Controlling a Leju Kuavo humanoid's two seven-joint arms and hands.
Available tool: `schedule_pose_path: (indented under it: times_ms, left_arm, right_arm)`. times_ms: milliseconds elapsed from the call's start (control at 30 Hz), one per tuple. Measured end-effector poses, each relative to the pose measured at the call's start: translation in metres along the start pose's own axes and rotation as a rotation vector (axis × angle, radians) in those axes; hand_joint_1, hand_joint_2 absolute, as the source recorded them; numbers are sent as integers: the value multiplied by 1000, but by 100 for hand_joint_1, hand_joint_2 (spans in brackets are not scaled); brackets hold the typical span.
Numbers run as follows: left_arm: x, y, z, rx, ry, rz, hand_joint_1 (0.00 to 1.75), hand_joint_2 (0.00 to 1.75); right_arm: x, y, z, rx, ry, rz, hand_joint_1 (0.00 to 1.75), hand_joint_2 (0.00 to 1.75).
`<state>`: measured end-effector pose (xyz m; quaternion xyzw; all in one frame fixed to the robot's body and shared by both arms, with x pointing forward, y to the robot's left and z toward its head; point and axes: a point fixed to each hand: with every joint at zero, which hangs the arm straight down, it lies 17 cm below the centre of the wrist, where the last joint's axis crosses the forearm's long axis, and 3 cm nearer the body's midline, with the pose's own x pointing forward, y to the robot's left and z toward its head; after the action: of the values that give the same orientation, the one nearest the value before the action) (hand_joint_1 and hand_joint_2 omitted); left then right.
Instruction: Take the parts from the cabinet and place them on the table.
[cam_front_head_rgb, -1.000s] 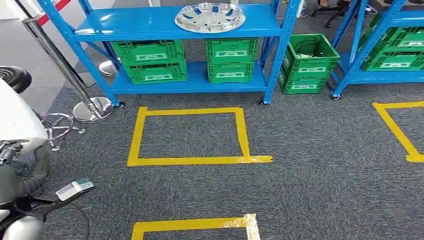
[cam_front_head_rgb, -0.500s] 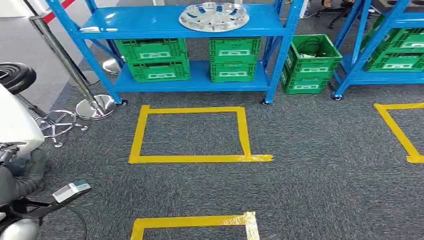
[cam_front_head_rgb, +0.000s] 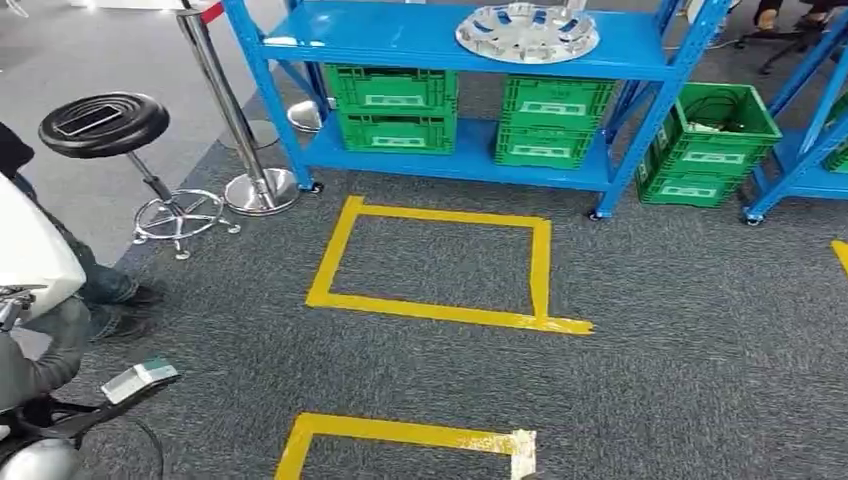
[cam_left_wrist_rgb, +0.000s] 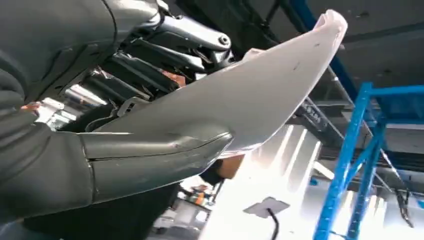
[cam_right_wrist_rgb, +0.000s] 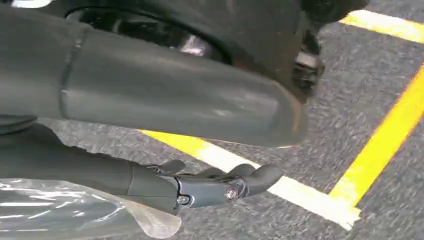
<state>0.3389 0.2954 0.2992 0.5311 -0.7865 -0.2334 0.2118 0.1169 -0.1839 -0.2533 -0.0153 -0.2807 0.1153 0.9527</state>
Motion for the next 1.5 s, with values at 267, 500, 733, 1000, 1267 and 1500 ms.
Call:
schedule_pose_path:
  times_ms: [267, 500, 733, 1000, 1267, 1500]
  left_arm:
    - [-13, 6, 12, -15, 1, -17, 175, 175]
    - [-16, 9, 21, -24, -9, -26, 175, 175]
    - [-15, 11, 25, -20, -13, -23, 175, 175]
    - [-13, 13, 21, 8, -8, -8, 175, 175]
    - [-24, 20, 19, 38, 4, -13, 175, 175]
    - [-27, 21, 18, 44, 9, -20, 175, 175]
  right_arm:
    - [-1, 9, 1, 13, 18, 32, 0, 0]
    - [6, 21, 0, 35, 15, 39, 0, 0]
    - [9, 24, 0, 42, 12, 45, 0, 0]
    - [9, 25, 0, 46, 14, 51, 0, 0]
    - [9, 29, 1, 53, 13, 70, 0, 0]
    - [15, 29, -1, 52, 4, 73, 0, 0]
